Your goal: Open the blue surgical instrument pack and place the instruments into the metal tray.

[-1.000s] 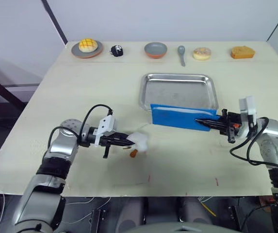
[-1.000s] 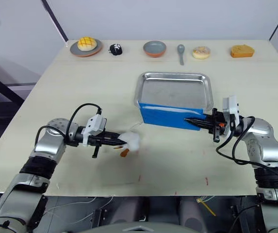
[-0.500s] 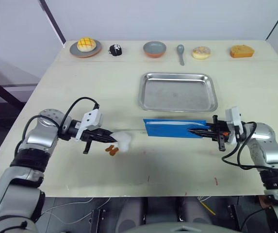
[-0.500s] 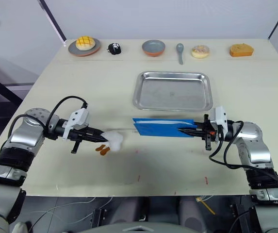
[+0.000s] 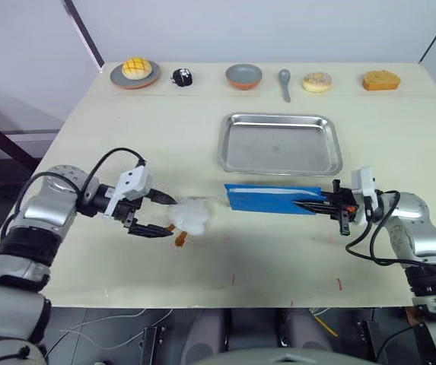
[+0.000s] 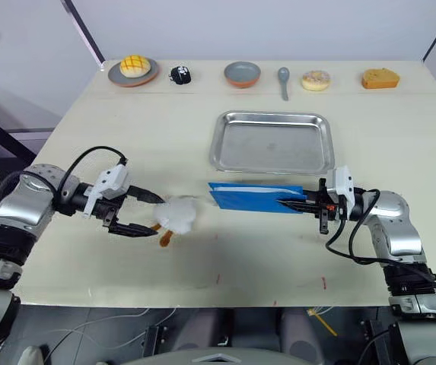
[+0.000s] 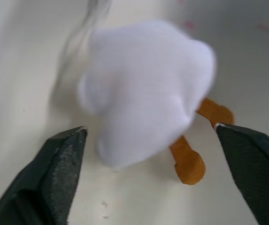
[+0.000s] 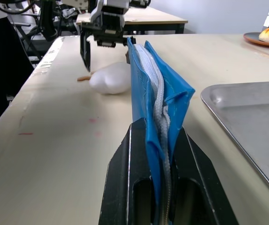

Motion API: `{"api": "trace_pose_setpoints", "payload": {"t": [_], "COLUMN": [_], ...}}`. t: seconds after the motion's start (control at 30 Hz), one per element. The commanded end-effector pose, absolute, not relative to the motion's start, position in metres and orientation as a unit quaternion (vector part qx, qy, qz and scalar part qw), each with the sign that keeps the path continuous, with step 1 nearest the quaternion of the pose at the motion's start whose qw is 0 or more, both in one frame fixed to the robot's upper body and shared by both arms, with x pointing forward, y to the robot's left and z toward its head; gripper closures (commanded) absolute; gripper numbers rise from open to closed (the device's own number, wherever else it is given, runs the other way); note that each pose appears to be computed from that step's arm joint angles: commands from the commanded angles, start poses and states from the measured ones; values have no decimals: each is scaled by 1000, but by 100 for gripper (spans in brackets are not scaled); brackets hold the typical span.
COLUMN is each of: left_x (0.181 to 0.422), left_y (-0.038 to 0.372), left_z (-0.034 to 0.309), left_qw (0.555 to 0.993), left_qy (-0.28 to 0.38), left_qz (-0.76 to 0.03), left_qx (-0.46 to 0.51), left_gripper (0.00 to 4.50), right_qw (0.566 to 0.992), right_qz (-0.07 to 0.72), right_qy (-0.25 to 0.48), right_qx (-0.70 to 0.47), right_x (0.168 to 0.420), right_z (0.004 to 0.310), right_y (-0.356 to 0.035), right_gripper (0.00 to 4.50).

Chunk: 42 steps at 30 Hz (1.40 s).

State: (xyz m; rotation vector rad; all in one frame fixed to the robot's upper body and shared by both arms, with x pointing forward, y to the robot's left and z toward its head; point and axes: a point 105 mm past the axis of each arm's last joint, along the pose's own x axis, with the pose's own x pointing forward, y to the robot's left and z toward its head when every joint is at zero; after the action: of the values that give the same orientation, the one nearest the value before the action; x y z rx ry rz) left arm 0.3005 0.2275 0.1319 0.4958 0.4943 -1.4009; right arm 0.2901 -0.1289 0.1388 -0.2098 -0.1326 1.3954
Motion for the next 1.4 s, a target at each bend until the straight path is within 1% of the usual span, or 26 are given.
{"api": "trace_pose_setpoints", "payload": {"t": [0.03, 0.1, 0.2, 0.3, 0.43, 0.57, 0.7, 0.9, 0.93, 0.97, 1.0, 1.07, 1.1, 1.17, 1.2, 1.23, 1.27, 1.3, 1.4], "left_x": [304, 306, 318, 326, 332, 332, 333, 338, 337, 336, 335, 330, 328, 326, 326, 325, 324, 322, 319], "left_y": [222, 218, 198, 185, 165, 153, 143, 136, 134, 133, 130, 125, 123, 117, 116, 114, 113, 112, 110], "left_z": [163, 169, 182, 179, 171, 157, 154, 144, 142, 141, 139, 136, 135, 132, 131, 130, 130, 129, 128], "left_qw": [711, 714, 724, 729, 733, 725, 727, 724, 721, 718, 714, 705, 701, 697, 697, 696, 695, 692, 687], "left_qy": [179, 170, 100, 62, 30, 25, 17, 19, 20, 21, 21, 20, 20, 18, 17, 16, 15, 16, 19], "left_qz": [-647, -651, -659, -656, -656, -663, -667, -670, -673, -677, -681, -693, -697, -703, -704, -705, -707, -711, -717], "left_qx": [209, 196, 177, 184, 178, 186, 163, 161, 162, 160, 158, 150, 145, 139, 139, 137, 134, 128, 120], "left_gripper": [5, 5, 5, 5, 5, 5, 5, 5, 28, 65, 81, 180, 219, 310, 362, 374, 433, 446, 446], "right_qw": [746, 744, 739, 738, 737, 737, 738, 736, 736, 736, 736, 736, 735, 735, 735, 735, 735, 735, 735], "right_qz": [651, 655, 660, 662, 664, 664, 663, 665, 665, 665, 665, 666, 666, 667, 667, 667, 667, 667, 667], "right_qy": [-83, -78, -74, -74, -72, -72, -73, -72, -72, -72, -73, -73, -73, -73, -73, -72, -72, -71, -70], "right_qx": [-108, -109, -110, -107, -105, -104, -104, -102, -102, -102, -101, -101, -101, -101, -101, -100, -100, -100, -101], "right_x": [287, 286, 285, 284, 283, 283, 282, 281, 281, 281, 281, 281, 280, 280, 280, 280, 280, 280, 280], "right_z": [147, 145, 141, 141, 140, 139, 140, 139, 139, 139, 139, 139, 139, 138, 138, 138, 138, 138, 137], "right_y": [-124, -124, -122, -120, -119, -119, -118, -116, -116, -115, -115, -114, -114, -113, -113, -113, -112, -112, -113], "right_gripper": [450, 450, 450, 450, 450, 450, 450, 450, 450, 450, 450, 450, 450, 450, 450, 450, 450, 450, 450]}}
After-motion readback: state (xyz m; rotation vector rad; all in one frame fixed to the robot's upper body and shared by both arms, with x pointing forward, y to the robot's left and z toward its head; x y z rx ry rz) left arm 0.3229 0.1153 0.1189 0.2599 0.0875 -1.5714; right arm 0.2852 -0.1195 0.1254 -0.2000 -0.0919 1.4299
